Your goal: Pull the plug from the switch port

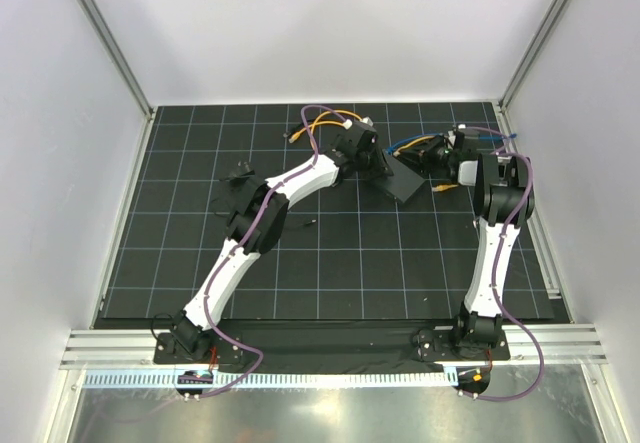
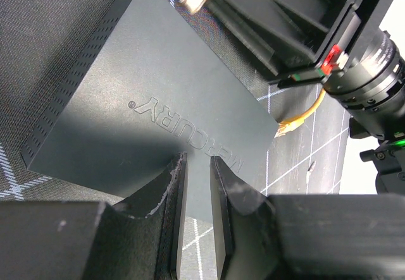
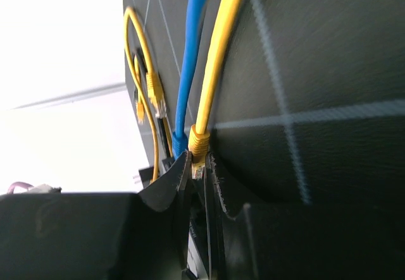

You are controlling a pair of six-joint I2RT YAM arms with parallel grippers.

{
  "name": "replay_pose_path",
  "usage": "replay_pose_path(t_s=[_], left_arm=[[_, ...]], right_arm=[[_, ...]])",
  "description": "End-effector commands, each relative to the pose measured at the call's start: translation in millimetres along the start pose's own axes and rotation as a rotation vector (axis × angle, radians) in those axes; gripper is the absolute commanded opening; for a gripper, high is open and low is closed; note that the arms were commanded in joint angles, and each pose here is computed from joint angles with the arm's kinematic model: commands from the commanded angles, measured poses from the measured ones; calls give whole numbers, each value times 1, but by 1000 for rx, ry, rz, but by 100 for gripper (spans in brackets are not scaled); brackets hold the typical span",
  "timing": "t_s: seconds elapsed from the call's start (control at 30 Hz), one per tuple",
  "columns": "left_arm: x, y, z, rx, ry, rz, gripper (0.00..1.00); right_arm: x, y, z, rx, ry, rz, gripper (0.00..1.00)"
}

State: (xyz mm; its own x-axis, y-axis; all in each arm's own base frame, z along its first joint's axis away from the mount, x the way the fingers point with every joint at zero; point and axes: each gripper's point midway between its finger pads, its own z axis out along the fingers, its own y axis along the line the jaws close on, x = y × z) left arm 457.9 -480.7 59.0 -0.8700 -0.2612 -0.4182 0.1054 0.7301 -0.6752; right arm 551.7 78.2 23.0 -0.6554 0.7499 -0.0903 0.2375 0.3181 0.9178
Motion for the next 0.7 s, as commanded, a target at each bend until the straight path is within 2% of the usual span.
replay_pose_path(t_s=[0.0, 0.27, 0.37, 0.67], left_arm=[[14, 24, 5, -79, 47, 5, 26], [10, 11, 2, -42, 48, 11, 25], [6, 6, -4, -35, 39, 31, 25], [-10, -38, -57, -4, -17, 151, 28]], right_arm=[[-23, -8, -5, 75, -113, -28, 1], [-13, 6, -20, 14, -80, -45, 1], [-13, 27, -35, -58, -98, -80, 1], [-4, 90, -71, -200, -122, -170, 1]])
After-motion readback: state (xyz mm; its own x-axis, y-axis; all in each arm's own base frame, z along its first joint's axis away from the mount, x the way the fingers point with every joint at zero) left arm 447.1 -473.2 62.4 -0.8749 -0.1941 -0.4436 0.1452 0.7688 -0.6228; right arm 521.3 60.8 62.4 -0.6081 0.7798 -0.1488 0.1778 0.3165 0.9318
